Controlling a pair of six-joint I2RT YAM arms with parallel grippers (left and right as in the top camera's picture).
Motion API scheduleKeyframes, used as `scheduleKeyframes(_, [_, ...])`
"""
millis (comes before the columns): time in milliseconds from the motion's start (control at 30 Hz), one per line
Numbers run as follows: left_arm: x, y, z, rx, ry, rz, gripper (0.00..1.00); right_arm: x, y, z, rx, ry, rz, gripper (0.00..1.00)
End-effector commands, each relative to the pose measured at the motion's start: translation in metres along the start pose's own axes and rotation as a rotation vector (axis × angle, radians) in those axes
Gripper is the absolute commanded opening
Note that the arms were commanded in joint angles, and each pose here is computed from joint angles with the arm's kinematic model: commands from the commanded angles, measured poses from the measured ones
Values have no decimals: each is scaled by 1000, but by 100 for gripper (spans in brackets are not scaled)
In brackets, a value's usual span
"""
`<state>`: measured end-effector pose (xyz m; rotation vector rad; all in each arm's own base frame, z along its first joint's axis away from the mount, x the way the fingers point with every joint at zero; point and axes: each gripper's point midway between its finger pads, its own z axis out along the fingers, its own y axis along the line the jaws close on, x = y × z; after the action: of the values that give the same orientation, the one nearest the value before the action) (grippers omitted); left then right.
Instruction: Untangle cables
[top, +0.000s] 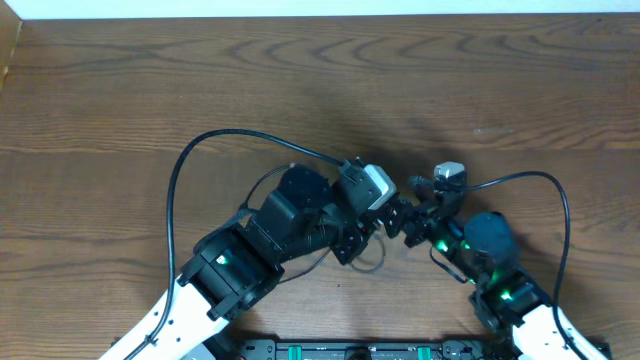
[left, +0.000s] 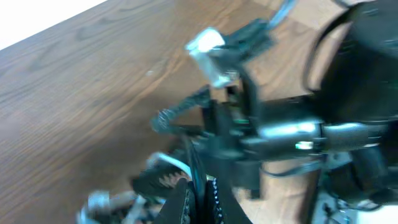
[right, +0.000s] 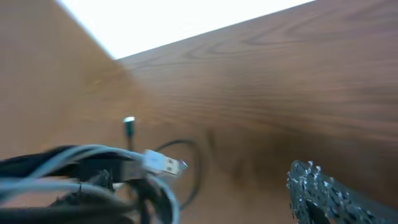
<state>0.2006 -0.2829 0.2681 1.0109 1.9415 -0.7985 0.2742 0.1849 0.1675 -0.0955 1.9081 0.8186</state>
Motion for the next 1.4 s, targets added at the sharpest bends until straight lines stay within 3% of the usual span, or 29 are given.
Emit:
scheduleKeyframes(0, [-16,-36,-12,192,-42,12,8,-35,-47,-8,294,-179,-31,85])
scheduleKeyframes(167, [-11,-57,-18,318,-19,6,8,-75,-25,-9,251,-279,-121,85])
scheduleKeyframes(333, [3,-57,-18,321,35,-3,7,-113,-7,-14,266,-346,-283,82])
scheduleKeyframes(500, [18,-45,-15,248,95,-5,7,-162,-7,-37,395,-485,-302,80])
scheduleKeyframes(667, [27,-19,-11,92,131,-10,8,-186,29,-48,251,-539,-314,77])
scheduleKeyframes(867, [24,-9,-7,42,120,-2,8,-157,71,-43,-36,-400,-291,82])
scheduleKeyframes(1067, [14,0,-6,-9,80,13,8,-117,58,-30,-23,-218,-289,87])
scheduleKeyframes(1367, [16,0,-6,-9,87,11,8,-118,79,-35,-134,-220,-278,88])
